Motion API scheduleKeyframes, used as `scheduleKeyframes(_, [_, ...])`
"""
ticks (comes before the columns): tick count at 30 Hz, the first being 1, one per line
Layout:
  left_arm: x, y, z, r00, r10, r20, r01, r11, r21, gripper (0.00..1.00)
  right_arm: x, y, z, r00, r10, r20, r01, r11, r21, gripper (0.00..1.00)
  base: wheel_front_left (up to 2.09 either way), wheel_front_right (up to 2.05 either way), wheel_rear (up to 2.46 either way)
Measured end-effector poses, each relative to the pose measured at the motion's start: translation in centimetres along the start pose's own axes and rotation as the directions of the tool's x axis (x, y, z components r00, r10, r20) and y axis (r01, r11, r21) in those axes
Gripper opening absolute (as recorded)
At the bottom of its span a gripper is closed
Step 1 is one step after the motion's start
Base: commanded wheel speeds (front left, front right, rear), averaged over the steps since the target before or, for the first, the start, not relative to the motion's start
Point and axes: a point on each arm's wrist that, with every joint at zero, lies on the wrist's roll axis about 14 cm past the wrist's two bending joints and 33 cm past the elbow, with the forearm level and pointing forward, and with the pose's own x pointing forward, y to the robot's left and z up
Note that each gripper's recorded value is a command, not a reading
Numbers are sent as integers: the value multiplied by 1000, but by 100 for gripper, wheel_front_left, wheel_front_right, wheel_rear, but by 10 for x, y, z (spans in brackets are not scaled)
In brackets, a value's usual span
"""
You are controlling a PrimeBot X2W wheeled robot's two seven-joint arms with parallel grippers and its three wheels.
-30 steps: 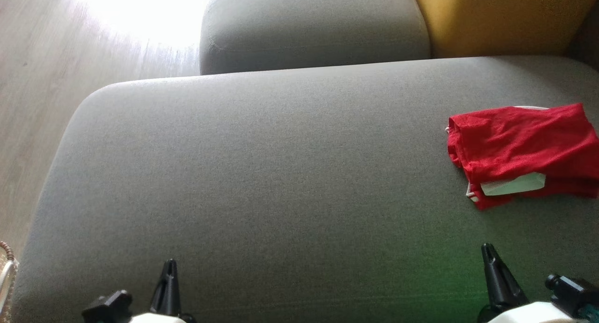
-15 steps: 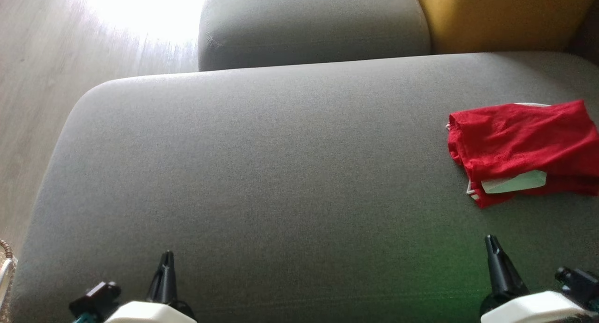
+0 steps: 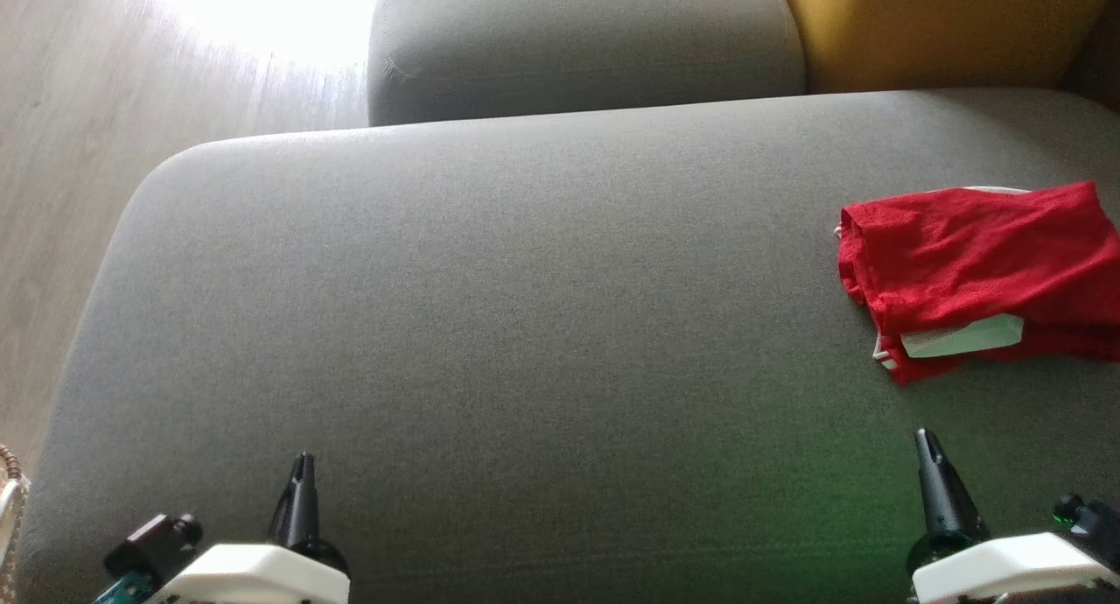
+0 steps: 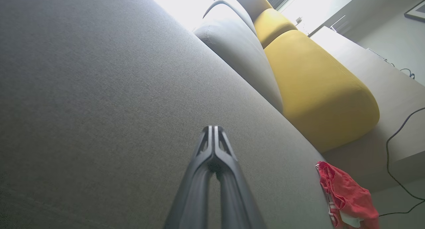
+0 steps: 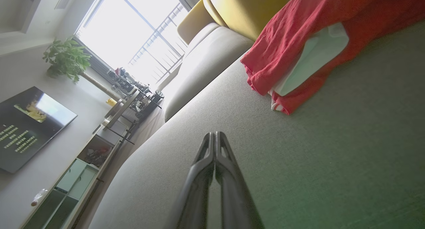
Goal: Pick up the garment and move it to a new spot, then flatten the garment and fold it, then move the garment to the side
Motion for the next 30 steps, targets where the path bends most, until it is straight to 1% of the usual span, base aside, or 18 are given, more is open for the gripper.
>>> scheduleKeyframes(6, [1,7,2,1000,23,-4,-23,997,-70,0,6,4,3,1000,5,3,-5,997,72,0,0,0,0])
scheduleKeyframes(14, [10,2,6,1000,3,-10,-5,987,-159,0,9,3,2,1000,-1,-6,2,986,164,0,0,0,0])
scheduleKeyframes(21, [12,8,9,1000,19,-12,-22,970,-242,0,14,5,4,1000,1,-7,1,969,247,0,0,0,0])
scheduleKeyframes(30, [19,4,12,1000,0,-17,-5,944,-330,0,20,9,5,1000,10,-13,-5,941,338,0,0,0,0])
